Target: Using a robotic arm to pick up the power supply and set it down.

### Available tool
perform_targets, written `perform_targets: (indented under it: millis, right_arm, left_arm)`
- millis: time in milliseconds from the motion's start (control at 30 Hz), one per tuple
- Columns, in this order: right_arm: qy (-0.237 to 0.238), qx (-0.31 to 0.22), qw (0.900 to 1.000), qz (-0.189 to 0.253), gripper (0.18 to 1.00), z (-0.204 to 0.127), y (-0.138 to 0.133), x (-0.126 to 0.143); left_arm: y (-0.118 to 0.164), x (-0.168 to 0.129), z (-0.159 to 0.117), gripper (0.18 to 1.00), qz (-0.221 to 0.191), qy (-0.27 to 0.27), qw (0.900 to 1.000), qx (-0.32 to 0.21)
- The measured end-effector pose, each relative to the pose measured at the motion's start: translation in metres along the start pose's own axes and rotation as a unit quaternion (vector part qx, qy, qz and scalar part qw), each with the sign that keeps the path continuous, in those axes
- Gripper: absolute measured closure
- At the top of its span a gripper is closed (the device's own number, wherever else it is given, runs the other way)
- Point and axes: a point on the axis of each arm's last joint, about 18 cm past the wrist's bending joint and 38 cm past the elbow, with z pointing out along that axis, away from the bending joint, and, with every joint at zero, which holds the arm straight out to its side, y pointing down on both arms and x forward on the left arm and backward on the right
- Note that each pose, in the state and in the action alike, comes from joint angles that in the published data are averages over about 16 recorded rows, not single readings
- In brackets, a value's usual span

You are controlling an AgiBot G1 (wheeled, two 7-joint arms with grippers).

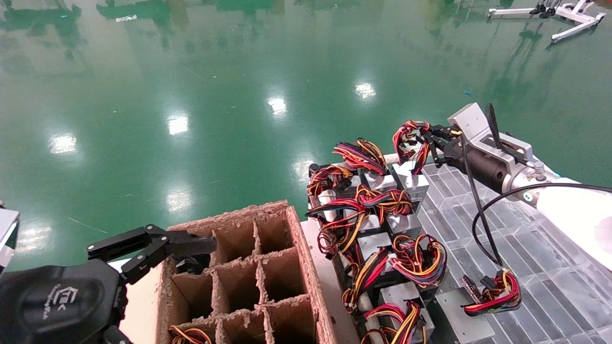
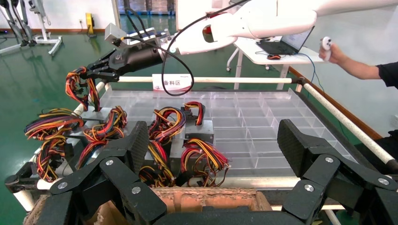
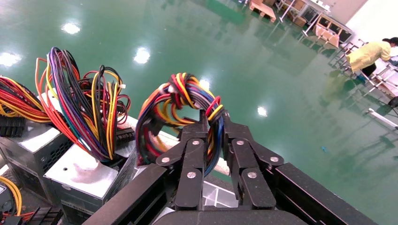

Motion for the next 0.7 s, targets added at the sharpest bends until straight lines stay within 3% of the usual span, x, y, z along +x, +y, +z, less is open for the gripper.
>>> perform_targets:
  millis: [267, 700]
  right_arm:
    - [-0.001, 0.002, 1.000, 0.000, 0.890, 0.000, -0.002, 0.001]
    - [-0.012, 0.032, 0.999, 0.023, 0.650, -0.006, -0.030, 0.019]
  left_arm:
    - [0.000, 0.000, 0.000, 0.184, 0.000, 0.000, 1.0000, 0.000]
    - [0.000, 0.000, 0.000, 0.184, 0.000, 0.000, 1.0000, 0.000]
